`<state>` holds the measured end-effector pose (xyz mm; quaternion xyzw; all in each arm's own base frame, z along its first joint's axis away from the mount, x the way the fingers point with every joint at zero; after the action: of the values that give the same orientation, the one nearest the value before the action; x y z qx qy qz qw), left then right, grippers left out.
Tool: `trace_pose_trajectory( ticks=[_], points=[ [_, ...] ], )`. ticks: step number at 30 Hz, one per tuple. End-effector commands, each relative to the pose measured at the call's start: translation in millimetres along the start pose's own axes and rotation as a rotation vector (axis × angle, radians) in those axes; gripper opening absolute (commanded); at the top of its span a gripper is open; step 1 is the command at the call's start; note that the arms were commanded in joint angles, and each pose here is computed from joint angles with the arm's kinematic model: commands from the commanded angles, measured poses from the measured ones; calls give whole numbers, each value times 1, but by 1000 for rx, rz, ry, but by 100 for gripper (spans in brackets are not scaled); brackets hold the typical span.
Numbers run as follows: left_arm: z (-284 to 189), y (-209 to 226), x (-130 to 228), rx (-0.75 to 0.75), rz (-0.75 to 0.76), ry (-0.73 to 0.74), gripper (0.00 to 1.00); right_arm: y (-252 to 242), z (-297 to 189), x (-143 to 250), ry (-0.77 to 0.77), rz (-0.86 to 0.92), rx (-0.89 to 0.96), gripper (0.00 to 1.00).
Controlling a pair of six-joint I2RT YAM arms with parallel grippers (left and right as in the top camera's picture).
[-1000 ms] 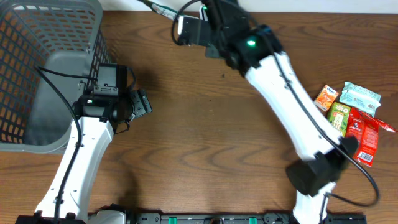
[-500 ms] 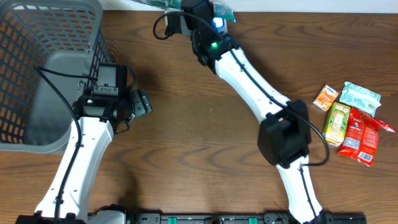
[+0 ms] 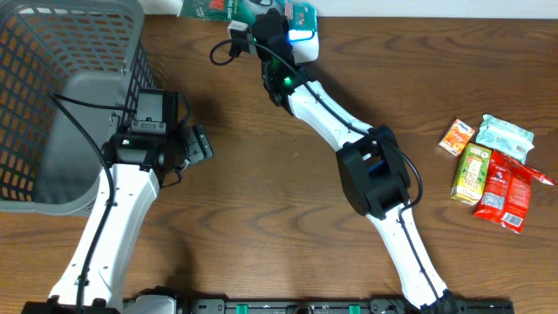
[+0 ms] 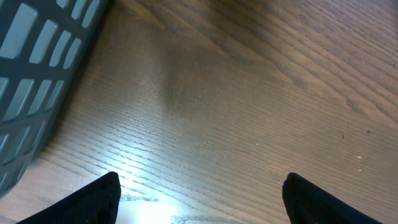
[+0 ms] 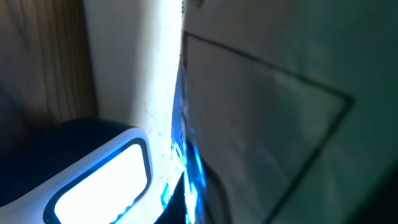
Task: Scan the item barcode
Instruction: 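Carry the gloves pack up to the white scanner with right gripper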
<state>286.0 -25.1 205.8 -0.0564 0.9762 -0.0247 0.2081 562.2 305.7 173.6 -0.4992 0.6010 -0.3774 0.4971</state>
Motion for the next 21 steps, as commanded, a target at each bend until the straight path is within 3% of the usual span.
trace_pose_trajectory(
  ticks=[1, 21],
  points=[
    [-3, 2, 0, -9, -5, -8, 84, 0, 8, 9, 15, -31, 10, 1],
    [-3, 2, 0, -9, -5, -8, 84, 10, 10, 12, -11, 7, -54, 1]
  ],
)
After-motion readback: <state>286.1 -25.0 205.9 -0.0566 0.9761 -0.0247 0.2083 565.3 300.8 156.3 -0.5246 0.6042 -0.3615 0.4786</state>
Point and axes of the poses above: each gripper's point midway between its finger pads, its own z axis out along the fingers, its own y axis along the line the jaws close on, x = y × z, the point moved 8 cm from there along -z, back along the fingers, and after that the axes turned 15 degrees about z, right-handed, at the moved point
